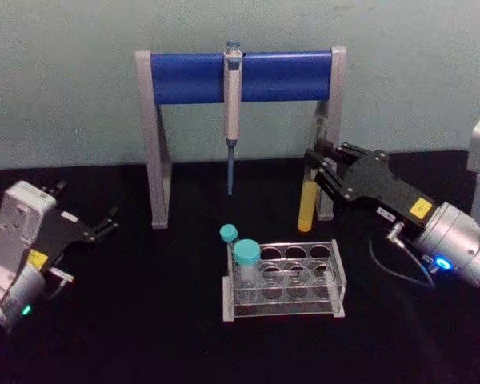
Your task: Pick up the test tube from the test tube rack, shake it, then place it back into the test tube rack.
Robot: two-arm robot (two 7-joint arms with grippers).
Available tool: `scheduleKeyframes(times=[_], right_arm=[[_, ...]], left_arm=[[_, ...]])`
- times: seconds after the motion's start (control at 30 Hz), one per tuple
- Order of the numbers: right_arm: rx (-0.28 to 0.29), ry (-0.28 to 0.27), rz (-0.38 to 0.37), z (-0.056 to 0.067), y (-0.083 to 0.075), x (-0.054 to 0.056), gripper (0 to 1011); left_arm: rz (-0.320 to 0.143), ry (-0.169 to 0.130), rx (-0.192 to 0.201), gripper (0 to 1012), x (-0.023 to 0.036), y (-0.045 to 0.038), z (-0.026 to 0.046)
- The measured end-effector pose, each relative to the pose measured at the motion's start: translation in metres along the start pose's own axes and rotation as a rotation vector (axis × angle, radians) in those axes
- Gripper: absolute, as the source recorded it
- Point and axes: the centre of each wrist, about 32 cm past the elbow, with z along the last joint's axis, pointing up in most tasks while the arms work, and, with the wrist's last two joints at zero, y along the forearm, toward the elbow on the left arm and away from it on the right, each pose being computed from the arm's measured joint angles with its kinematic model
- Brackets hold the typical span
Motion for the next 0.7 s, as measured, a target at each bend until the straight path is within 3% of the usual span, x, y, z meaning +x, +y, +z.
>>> scheduleKeyframes(times=[0.7], right_arm=[[-0.016,0.023,0.044,-0.016,-0.006,0.002,229]], left_arm=[[0.000,0.000,0.000,1001,0.0000,0.0000,0.0000]])
